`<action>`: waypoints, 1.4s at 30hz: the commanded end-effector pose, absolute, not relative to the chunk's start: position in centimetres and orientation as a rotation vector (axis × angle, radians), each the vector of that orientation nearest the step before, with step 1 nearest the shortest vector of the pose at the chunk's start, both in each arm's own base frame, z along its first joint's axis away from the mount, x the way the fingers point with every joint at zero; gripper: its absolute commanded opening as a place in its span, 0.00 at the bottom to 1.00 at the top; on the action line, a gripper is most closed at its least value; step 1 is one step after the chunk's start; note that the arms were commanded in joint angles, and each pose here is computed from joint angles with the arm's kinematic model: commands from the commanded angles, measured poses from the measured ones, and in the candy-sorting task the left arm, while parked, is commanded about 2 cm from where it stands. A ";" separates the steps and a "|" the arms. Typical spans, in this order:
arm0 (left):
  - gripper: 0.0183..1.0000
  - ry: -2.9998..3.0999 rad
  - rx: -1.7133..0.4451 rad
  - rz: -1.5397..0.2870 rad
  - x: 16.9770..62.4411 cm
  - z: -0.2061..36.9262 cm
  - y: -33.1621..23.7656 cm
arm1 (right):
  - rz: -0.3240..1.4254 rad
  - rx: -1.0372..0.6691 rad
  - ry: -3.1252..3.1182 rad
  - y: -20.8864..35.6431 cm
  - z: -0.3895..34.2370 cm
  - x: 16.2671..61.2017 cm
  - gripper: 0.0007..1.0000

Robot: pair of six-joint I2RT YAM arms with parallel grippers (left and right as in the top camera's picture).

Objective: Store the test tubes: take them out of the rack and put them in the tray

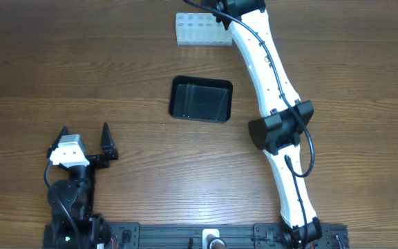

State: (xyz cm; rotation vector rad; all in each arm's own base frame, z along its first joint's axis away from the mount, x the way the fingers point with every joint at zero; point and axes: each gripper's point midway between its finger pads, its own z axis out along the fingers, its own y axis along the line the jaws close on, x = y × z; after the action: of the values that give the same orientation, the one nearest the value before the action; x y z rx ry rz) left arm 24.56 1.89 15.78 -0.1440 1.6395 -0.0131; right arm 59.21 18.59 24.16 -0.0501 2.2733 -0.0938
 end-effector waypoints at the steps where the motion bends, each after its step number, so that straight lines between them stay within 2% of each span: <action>1: 1.00 1.640 -0.130 -0.010 24.5 15.7 1.8 | 0.004 -0.007 2.342 20.3 24.1 56.9 0.11; 10: 1.00 1.640 -0.131 -0.010 24.5 15.7 1.8 | 0.080 0.095 2.616 21.2 20.4 51.2 0.09; 13: 1.00 1.640 -0.131 -0.010 24.5 15.7 1.8 | 0.055 0.162 2.692 20.4 19.2 49.7 0.09; 19: 1.00 1.640 -0.130 -0.010 24.5 15.7 1.8 | 0.010 0.186 2.840 19.5 17.3 46.8 0.08; 31: 1.00 1.640 -0.130 -0.010 24.5 15.7 1.8 | -0.064 0.143 2.984 20.3 13.0 44.8 0.10; 42: 1.00 1.640 -0.130 -0.010 24.5 15.7 1.8 | -0.028 0.104 3.066 22.1 10.0 43.5 0.10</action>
State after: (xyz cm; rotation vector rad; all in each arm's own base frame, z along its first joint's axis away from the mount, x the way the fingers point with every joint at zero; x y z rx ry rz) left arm 24.56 1.89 15.78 -0.1440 1.6395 -0.0131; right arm 44.13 21.69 11.16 0.1024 3.0275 -0.0271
